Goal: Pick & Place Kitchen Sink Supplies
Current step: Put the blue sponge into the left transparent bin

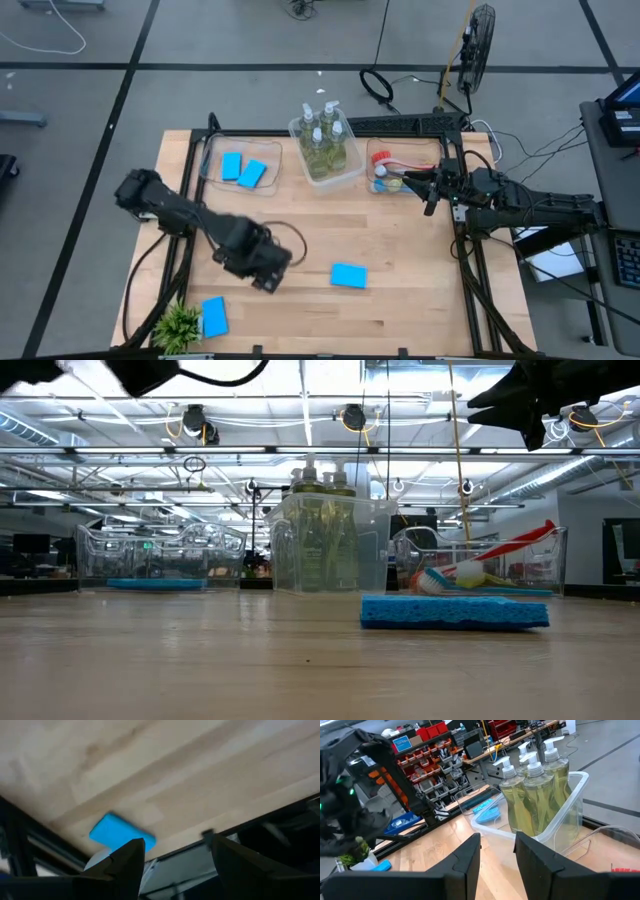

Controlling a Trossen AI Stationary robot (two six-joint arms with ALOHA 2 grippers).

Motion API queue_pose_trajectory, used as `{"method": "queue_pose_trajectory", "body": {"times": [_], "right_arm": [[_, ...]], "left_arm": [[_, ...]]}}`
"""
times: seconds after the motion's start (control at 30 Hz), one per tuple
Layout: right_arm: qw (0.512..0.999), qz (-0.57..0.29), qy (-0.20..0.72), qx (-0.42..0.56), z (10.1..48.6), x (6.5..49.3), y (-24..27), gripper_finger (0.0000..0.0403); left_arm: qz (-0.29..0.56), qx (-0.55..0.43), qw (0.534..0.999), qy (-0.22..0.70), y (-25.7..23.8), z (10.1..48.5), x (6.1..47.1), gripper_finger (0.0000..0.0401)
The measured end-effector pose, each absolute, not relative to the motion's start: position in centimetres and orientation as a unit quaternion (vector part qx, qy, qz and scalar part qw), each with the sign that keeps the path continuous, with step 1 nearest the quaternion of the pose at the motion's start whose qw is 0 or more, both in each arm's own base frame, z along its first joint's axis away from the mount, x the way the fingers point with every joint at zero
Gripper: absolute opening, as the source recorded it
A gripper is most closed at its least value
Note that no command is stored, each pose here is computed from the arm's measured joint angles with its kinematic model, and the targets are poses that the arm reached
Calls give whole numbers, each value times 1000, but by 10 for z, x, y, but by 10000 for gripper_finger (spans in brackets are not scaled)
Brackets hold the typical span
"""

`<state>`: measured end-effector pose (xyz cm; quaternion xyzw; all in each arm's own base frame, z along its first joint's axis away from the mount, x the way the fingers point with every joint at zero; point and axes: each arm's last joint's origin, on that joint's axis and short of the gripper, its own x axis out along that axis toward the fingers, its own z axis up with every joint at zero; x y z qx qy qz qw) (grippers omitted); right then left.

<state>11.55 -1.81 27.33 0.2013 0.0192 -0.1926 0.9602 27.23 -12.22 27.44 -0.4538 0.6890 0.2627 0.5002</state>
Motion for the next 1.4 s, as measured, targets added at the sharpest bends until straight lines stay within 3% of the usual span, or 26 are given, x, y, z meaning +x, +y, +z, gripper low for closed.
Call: {"method": "queue_pose_trajectory", "body": {"times": [0.23, 0.53, 0.7, 0.9, 1.4], "right_arm": [[960, -193, 19, 201, 273, 115, -18, 110], [960, -192, 19, 201, 273, 115, -18, 110], [960, -192, 19, 201, 273, 115, -18, 110], [960, -192, 19, 201, 273, 116, -18, 110], [960, -191, 19, 202, 273, 115, -18, 110]], "left_arm": [[293, -431, 447, 727, -159, 249, 265, 230], [340, -450, 449, 693, -186, 245, 254, 230], [355, -468, 425, 689, -199, 226, 243, 230], [382, -471, 392, 692, -202, 200, 231, 230], [370, -482, 373, 701, -204, 161, 213, 230]]}}
